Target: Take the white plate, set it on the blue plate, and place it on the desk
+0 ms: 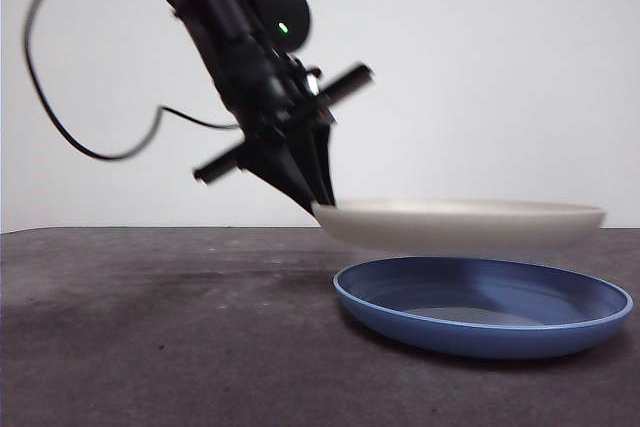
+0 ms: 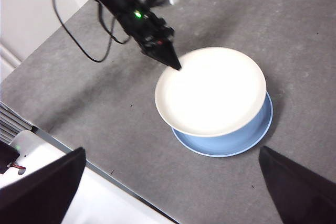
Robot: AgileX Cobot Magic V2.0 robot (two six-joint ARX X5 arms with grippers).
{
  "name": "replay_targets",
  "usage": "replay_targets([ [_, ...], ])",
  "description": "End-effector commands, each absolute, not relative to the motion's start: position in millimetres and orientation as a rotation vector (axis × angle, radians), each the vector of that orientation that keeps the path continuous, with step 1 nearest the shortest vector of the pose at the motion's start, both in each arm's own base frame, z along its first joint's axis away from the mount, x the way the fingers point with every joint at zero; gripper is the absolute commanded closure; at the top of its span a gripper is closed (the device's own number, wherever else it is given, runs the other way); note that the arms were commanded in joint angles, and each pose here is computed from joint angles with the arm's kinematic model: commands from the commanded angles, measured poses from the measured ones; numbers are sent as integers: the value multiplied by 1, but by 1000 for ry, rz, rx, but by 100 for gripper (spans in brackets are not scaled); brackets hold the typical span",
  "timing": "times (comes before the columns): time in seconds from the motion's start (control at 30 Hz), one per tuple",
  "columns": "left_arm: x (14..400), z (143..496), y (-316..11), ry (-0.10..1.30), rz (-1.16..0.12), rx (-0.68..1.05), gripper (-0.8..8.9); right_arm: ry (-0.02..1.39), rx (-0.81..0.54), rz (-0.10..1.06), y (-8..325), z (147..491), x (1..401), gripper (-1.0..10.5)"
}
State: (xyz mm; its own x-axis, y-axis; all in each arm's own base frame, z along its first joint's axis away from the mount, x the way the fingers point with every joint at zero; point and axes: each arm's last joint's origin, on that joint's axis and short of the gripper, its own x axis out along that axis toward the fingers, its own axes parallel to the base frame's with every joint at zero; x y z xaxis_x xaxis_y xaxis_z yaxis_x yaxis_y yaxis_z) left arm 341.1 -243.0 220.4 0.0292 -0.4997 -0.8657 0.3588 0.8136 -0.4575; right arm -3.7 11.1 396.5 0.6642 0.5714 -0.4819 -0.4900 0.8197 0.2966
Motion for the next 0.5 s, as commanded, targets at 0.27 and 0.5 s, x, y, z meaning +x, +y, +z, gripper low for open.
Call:
replay_targets([
  [0.27,347,200,-263,1396,-659,-87,804,636,138,607,10,395,-10,388],
  [0.5,344,200,-267,1394,-669,-81,804,630,120,613,10,395,-10,388],
])
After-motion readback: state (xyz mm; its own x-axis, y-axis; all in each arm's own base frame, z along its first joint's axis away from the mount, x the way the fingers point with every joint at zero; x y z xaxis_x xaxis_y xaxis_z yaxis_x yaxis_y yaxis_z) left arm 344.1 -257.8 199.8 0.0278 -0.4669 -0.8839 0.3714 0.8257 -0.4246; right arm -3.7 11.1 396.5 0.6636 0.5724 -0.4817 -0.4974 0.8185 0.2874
